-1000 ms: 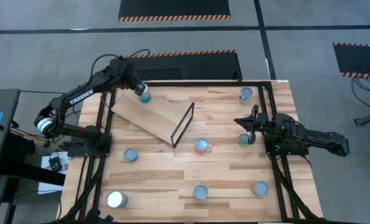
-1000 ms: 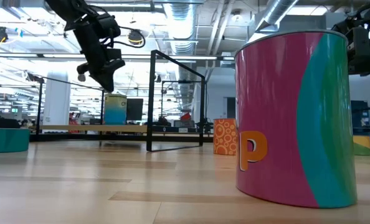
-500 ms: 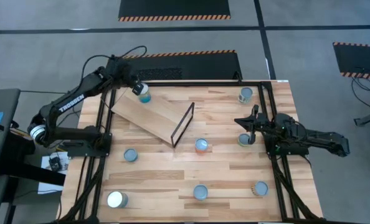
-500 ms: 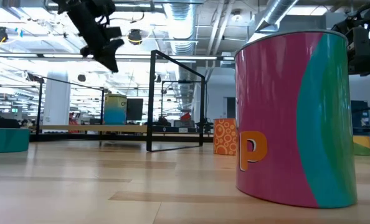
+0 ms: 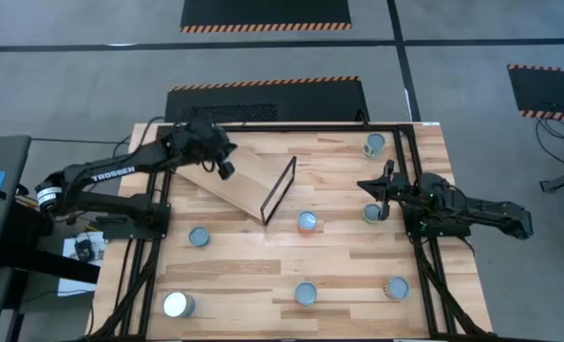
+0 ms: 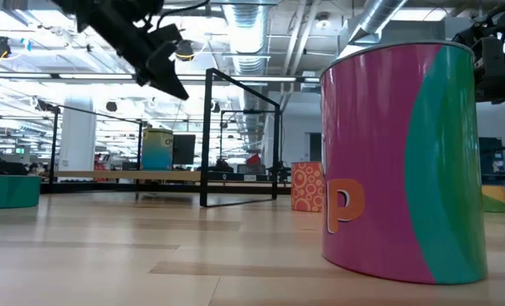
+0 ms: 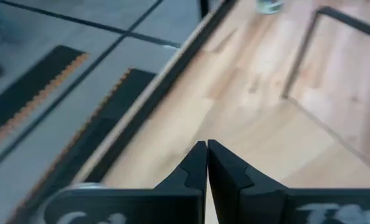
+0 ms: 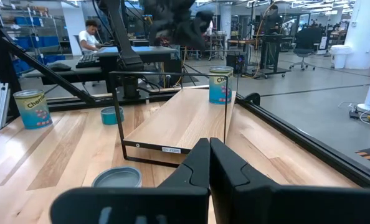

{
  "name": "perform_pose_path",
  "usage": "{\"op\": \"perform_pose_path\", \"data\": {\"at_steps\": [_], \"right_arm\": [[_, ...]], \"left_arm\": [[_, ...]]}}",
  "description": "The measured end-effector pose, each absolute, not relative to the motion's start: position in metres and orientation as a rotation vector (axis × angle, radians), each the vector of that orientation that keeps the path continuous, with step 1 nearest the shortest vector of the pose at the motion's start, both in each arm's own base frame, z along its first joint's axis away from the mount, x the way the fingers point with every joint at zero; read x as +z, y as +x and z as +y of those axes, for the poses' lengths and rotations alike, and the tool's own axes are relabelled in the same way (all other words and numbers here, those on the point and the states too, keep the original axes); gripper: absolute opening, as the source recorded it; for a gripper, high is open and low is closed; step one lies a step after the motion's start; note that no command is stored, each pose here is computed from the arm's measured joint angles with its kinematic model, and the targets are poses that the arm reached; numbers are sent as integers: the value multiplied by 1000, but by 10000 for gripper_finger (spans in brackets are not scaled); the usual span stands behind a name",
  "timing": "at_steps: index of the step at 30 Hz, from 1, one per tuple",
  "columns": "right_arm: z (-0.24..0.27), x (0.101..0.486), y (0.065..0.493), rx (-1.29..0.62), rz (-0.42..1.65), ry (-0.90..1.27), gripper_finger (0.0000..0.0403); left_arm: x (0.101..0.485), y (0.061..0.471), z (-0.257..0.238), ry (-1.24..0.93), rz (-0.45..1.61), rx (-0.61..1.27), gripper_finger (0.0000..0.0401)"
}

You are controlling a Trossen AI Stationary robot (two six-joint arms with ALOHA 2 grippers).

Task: Pick and place cans onto a shelf
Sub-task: Put the canned carrots on the shelf

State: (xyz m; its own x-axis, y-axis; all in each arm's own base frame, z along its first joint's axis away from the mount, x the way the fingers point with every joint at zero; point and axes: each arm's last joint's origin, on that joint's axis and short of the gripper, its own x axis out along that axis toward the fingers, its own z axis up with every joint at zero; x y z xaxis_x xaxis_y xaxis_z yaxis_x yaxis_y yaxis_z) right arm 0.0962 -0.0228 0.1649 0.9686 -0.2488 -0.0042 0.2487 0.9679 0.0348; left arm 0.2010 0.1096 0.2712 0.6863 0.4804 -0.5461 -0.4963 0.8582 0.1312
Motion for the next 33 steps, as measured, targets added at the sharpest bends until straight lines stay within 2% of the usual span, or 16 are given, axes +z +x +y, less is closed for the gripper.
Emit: {"op": "perform_pose_path", "data": {"at_steps": [6, 12, 33], "right_arm": [[-23, 165, 96, -251, 0, 35, 17], [-23, 165, 96, -251, 0, 35, 17], [-23, 165, 96, -251, 0, 35, 17]], "left_arm": [[245, 203, 103, -74, 513, 490, 2], [235, 203, 102, -70, 443, 461, 2], [246, 207, 103, -114, 273, 475, 2]]}}
